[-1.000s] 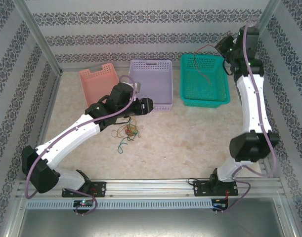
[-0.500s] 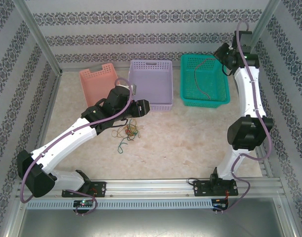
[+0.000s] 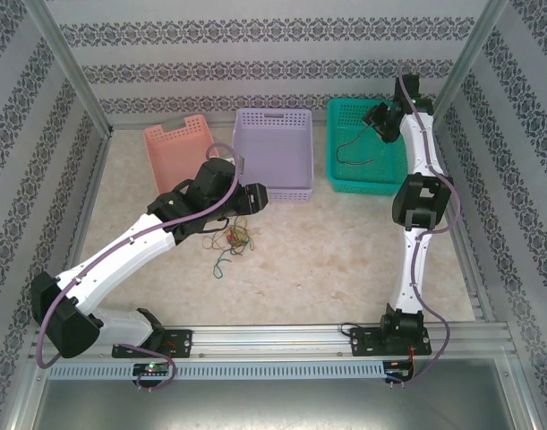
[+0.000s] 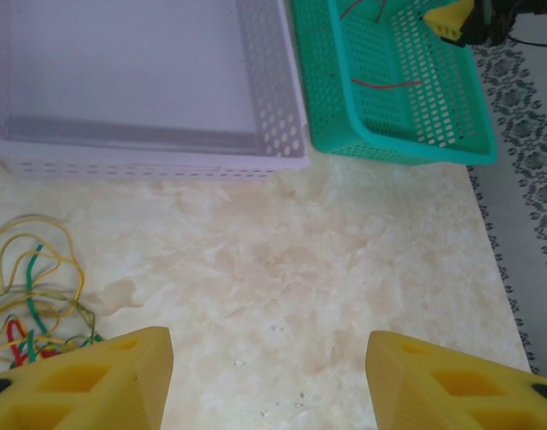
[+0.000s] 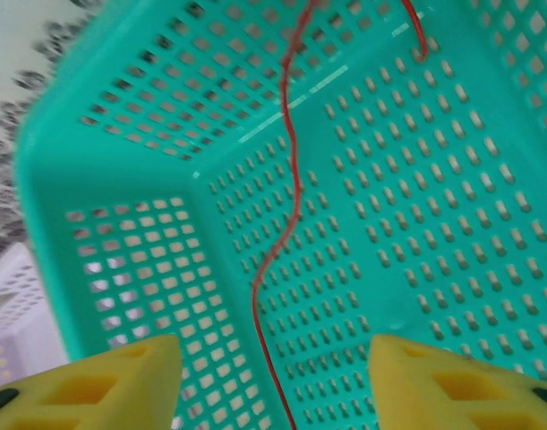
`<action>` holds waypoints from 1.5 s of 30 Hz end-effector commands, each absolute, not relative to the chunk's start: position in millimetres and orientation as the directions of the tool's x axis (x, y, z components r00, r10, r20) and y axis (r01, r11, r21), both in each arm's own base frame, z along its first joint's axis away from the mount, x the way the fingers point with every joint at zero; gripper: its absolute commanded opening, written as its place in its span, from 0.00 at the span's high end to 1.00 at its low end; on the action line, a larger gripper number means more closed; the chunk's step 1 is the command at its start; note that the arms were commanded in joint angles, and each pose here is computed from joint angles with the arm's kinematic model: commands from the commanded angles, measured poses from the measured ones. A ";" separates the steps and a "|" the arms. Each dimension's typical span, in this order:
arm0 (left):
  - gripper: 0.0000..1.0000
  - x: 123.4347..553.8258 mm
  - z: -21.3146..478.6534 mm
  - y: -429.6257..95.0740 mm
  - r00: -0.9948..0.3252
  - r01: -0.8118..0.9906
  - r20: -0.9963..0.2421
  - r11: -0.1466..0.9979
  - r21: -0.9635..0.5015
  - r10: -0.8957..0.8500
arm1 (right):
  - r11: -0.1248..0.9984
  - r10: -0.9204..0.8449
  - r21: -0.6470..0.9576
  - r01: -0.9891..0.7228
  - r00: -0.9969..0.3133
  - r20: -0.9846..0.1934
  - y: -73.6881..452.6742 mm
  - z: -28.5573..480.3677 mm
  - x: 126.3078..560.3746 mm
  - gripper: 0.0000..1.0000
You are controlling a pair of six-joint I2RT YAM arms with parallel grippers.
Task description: Untangle the cables
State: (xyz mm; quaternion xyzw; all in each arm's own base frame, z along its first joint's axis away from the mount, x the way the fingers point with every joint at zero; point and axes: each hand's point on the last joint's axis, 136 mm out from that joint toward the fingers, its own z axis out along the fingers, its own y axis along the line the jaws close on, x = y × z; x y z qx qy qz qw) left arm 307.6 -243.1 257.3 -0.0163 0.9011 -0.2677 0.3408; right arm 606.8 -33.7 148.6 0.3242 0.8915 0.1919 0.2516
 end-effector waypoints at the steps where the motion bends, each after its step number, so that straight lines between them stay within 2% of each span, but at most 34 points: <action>1: 0.40 300.9 257.3 -231.1 -0.774 0.087 -0.584 0.872 -0.482 -0.246 | 0.726 0.669 0.544 0.422 -0.619 -0.412 -38.6 228.7 592.6 0.39; 8: 0.39 287.1 199.7 -181.5 -0.828 -0.207 -0.409 0.887 -0.413 -0.384 | 0.751 0.648 0.545 0.374 -0.581 -0.494 -27.9 292.3 538.2 0.41; 13: 0.38 270.3 161.6 -150.2 -0.831 -0.365 -0.268 0.842 -0.397 -0.487 | 0.754 0.638 0.568 0.330 -0.573 -0.515 10.4 302.0 481.0 0.45; 19: 0.38 266.1 128.3 -150.9 -0.836 -0.423 -0.166 0.807 -0.411 -0.523 | 0.805 0.504 0.554 0.214 -0.740 -0.446 112.3 243.4 388.0 0.51; 24: 0.47 275.1 96.5 -165.4 -0.886 -0.374 -0.124 0.847 -0.377 -0.447 | 0.770 0.376 0.623 0.138 -0.887 -0.268 194.8 172.6 302.2 0.57; 27: 0.51 283.1 86.2 -168.3 -0.903 -0.341 -0.134 0.872 -0.351 -0.407 | 0.749 0.294 0.654 0.109 -0.939 -0.180 233.1 147.4 268.2 0.57; 32: 0.55 298.9 73.6 -180.4 -0.907 -0.319 -0.145 0.869 -0.378 -0.396 | 0.737 0.202 0.671 0.078 -0.973 -0.108 275.3 127.8 251.7 0.56; 36: 0.59 299.0 65.6 -181.0 -0.914 -0.308 -0.157 0.892 -0.332 -0.374 | 0.726 0.192 0.681 0.097 -0.979 -0.066 293.6 117.8 258.0 0.55; 39: 0.64 298.8 75.3 -179.7 -0.903 -0.305 -0.189 0.885 -0.352 -0.386 | 0.707 0.205 0.696 0.125 -0.978 -0.033 305.2 113.7 266.9 0.56; 42: 0.64 297.2 94.2 -170.3 -0.880 -0.318 -0.234 0.878 -0.356 -0.414 | 0.689 0.183 0.716 0.114 -0.983 -0.020 322.9 117.1 274.8 0.61; 45: 0.67 292.9 109.8 -158.1 -0.853 -0.344 -0.269 0.869 -0.355 -0.447 | 0.719 0.114 0.694 0.037 -0.991 -0.066 338.5 123.2 278.6 0.68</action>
